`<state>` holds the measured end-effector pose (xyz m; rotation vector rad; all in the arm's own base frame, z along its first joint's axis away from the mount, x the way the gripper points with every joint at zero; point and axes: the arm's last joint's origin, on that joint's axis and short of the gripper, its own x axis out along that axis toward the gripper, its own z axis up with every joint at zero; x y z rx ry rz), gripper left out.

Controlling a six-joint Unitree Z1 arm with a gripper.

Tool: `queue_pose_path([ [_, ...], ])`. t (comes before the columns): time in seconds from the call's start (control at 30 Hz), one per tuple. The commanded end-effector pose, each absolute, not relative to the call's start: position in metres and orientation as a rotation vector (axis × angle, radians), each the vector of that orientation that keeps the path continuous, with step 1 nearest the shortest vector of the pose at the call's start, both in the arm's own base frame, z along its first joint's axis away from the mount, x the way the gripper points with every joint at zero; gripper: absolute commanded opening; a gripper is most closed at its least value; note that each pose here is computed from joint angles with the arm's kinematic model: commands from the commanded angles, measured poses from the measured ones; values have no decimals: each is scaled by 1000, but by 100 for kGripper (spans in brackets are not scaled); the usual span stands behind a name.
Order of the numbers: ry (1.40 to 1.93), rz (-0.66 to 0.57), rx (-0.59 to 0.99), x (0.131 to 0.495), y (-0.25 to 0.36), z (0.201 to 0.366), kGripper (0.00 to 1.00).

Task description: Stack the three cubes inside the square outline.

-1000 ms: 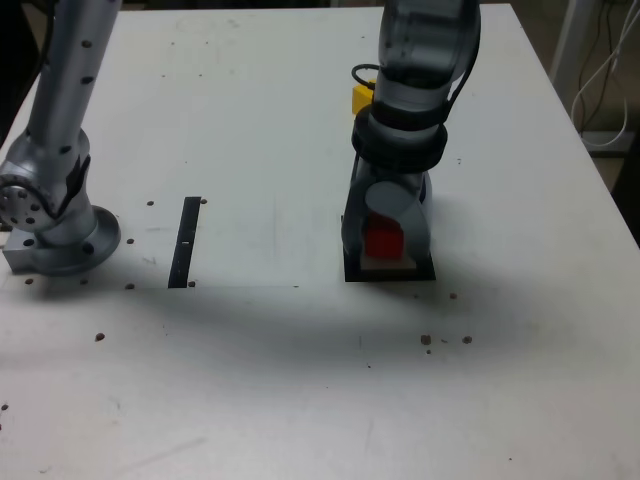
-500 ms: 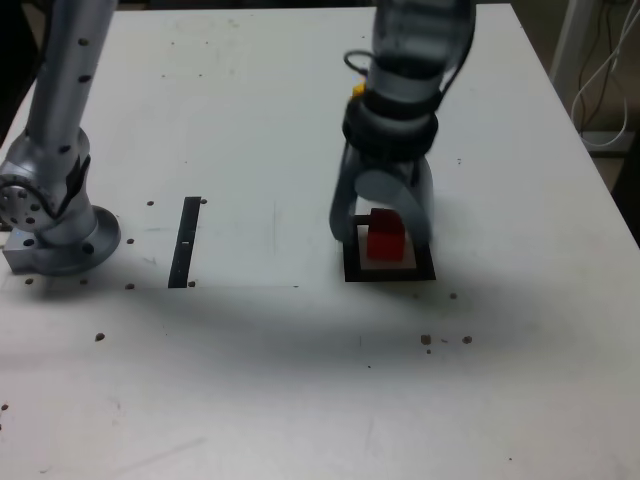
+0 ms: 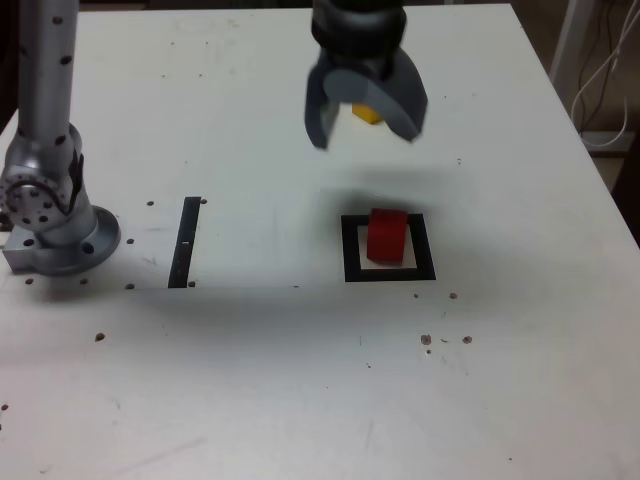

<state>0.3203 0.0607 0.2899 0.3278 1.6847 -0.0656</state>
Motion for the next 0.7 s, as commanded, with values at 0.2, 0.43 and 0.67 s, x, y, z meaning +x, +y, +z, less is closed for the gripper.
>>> queue_pose_path([
  [0.2,1682,11,480,298,122,307,99],
  [0.43,1683,-157,675,292,160,309,97],
  [0.67,1698,-327,738,310,185,295,94],
])
